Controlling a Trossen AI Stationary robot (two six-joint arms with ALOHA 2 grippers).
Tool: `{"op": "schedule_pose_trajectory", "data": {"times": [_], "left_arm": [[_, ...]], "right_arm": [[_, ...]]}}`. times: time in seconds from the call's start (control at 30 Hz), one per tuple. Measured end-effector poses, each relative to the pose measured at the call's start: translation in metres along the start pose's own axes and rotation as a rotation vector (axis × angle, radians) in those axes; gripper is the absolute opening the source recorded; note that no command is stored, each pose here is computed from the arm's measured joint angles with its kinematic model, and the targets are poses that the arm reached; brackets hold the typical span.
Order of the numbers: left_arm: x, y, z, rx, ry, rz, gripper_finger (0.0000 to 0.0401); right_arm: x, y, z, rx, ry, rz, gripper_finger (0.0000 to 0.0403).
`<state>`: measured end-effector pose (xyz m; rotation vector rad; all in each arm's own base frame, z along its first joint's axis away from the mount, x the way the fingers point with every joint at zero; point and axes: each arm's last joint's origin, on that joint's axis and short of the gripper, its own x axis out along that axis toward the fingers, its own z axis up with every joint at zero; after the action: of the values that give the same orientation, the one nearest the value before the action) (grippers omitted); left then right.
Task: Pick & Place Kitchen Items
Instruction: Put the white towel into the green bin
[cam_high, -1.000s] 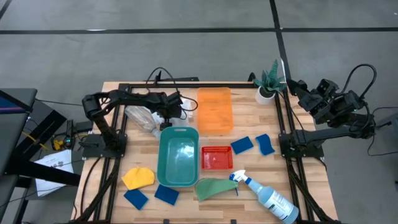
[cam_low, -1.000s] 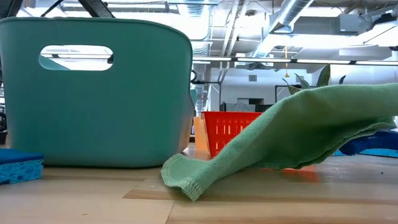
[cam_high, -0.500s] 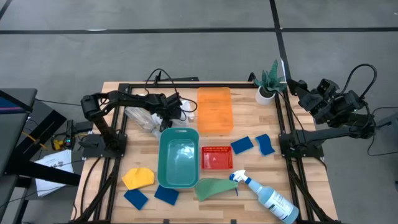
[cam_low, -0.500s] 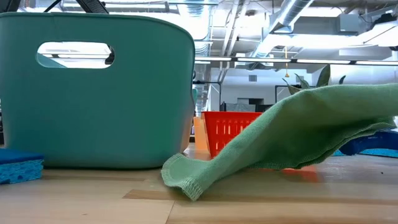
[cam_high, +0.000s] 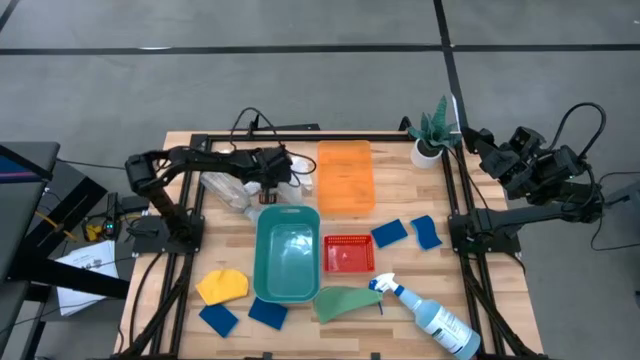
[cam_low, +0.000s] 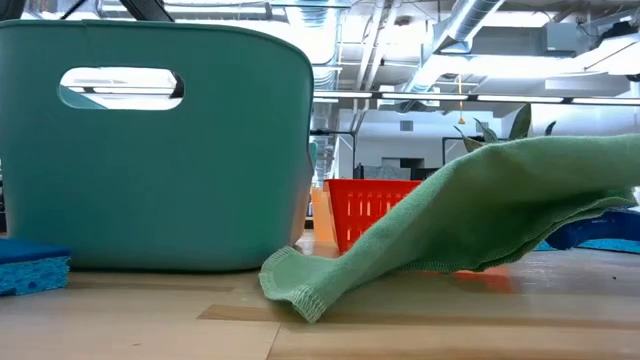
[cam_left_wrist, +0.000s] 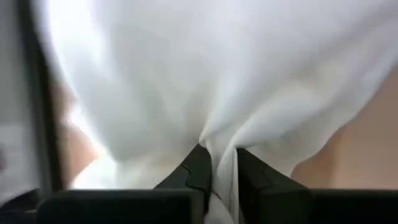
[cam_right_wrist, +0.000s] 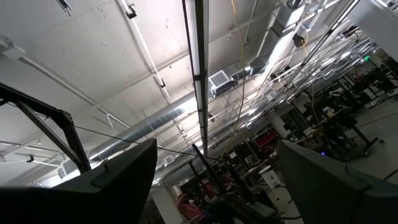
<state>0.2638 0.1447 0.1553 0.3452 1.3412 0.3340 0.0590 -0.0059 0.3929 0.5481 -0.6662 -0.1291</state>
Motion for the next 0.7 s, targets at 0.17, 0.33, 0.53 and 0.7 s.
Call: {"op": "schedule_pose_trajectory", "data": {"times": [0.17, 0.33, 0.53, 0.7], "left_arm": [[-0.024, 0.015, -0.002, -0.072, -0.087, 0.054, 0.0009], [-0.05, 0.03, -0.009, -0.205, -0.18, 0.083, 0.0014], [-0.077, 0.04, -0.013, -0.367, -0.306, 0.109, 0.001], [-0.097, 0.044, -0.017, -0.496, -0.393, 0.116, 0.0008]], "right_arm": [[0.0, 0.0, 0.0, -0.001, 0.0, -0.001, 0.032], [0.0, 0.0, 0.0, -0.004, -0.001, -0.002, 0.032], [0.0, 0.0, 0.0, -0.005, -0.002, -0.003, 0.032], [0.0, 0.0, 0.0, -0.005, -0.001, -0.002, 0.032]]}}
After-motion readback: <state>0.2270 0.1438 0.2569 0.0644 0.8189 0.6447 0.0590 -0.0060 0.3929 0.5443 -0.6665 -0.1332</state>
